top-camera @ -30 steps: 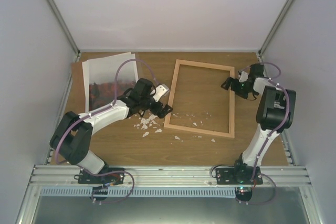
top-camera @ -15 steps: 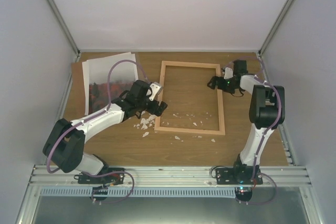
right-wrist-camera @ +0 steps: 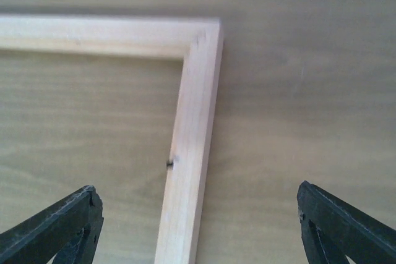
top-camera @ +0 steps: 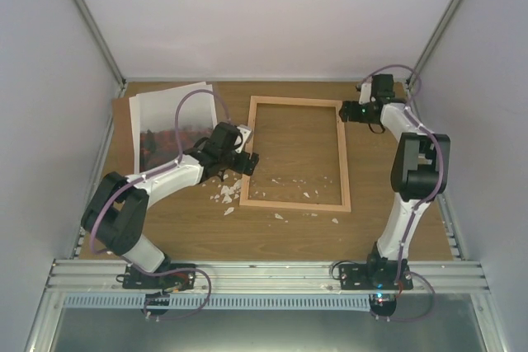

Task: Put the photo into the frame
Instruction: Turn over the photo frame at the center of the board, then adjust the photo frame at the center of the board.

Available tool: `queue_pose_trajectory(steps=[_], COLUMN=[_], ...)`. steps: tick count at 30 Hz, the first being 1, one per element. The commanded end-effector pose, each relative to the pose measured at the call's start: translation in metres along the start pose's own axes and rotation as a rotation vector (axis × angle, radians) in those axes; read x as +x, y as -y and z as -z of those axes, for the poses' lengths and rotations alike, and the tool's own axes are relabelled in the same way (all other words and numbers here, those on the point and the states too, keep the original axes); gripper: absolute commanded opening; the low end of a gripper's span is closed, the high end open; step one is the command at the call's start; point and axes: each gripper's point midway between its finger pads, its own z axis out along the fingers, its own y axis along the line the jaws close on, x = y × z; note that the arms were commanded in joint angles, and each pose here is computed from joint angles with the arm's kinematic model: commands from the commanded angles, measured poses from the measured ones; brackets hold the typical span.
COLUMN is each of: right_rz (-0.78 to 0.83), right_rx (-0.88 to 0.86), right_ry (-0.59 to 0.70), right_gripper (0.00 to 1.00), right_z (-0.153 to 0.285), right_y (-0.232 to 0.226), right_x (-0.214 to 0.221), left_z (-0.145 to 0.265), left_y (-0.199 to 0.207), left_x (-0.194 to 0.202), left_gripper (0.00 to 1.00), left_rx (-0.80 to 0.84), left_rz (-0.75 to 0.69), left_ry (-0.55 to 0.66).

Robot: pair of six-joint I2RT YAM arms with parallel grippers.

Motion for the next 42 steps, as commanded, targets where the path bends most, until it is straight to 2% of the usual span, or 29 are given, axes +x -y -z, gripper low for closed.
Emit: queue_pose_trajectory(steps=[1,4,9,28,42], right_rz=[0.075,0.144,0.173,0.156,0.142], right_rx=[0.112,0.178,0.24,0.235,0.23], right_ry=[0.012,-0.022,-0.063,-0.138,-0.166], right_gripper=[0.86,0.85,0.86,0.78,0.53], right_z=[-0.013,-0.028,-0.038,-0.057,-0.069], right_y=[-0.002,-0.01,-0.006,-0.005,0.0], right_x=[-0.021,-0.024,-0.023,0.006,0.014], left_z=[-0.006,-0.006,-0.005,-0.008,-0.009], left_y=[-0.009,-0.012,-0.011,-0.013,-0.016], left_x=[-0.024,-0.026,-0.026,-0.027,-0.027], left_gripper=[0.95,0.95,0.96,0.97,0.97], left_rx=[-0.054,-0.068,-0.064,-0.073,-0.078], left_rz=[0.027,0.027,0.033,0.035,0.041], left_ry=[0.063,0.068,0.071,0.068,0.067])
